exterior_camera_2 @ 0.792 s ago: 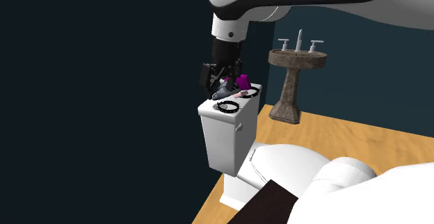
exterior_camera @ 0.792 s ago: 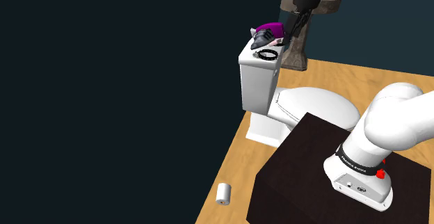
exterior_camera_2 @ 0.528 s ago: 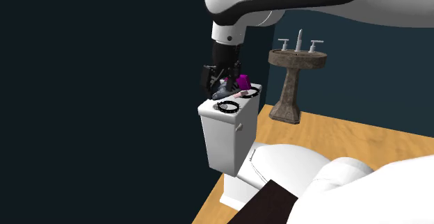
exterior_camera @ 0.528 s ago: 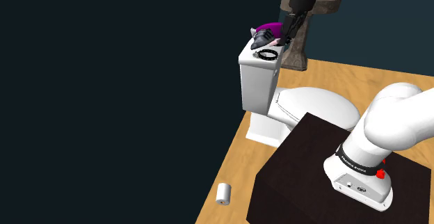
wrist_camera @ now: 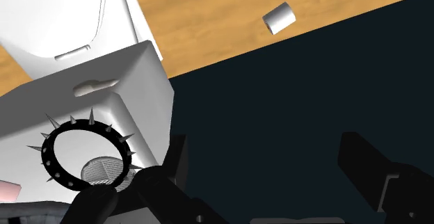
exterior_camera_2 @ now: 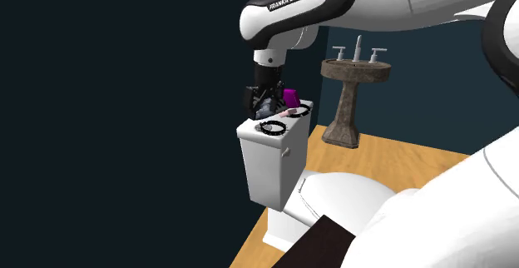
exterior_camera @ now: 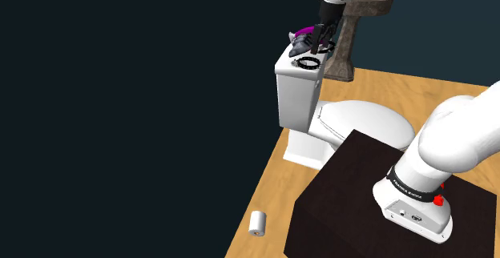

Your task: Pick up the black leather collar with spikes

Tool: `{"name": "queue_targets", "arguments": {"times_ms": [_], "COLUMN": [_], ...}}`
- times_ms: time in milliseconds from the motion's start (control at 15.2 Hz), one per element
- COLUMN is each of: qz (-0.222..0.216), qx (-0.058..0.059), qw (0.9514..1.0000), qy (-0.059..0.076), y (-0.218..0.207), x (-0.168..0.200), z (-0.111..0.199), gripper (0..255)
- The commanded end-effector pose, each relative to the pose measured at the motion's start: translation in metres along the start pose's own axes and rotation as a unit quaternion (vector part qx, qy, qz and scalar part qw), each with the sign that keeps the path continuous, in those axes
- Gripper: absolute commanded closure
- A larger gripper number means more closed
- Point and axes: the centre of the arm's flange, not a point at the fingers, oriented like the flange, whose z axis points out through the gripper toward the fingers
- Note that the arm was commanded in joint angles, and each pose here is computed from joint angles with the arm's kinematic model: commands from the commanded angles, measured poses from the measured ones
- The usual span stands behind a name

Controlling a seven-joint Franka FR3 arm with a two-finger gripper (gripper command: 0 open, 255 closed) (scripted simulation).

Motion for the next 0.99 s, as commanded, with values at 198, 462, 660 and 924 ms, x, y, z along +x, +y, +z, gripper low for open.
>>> {"name": "queue_targets", "arguments": {"times_ms": [198,462,660,924], "qz": [0.008,0.014,0.019,0.025], "qx": [0.002,0.003,0.005,0.006], "qw": [0.9999,0.9996,0.9992,0.9987], "qy": [-0.014,-0.025,-0.034,-0.045], "y": [0.042,0.079,0.106,0.143], "x": [0.041,0.073,0.095,0.124], "z": [0.032,0.059,0.081,0.109], "gripper": [0,0,0,0]}}
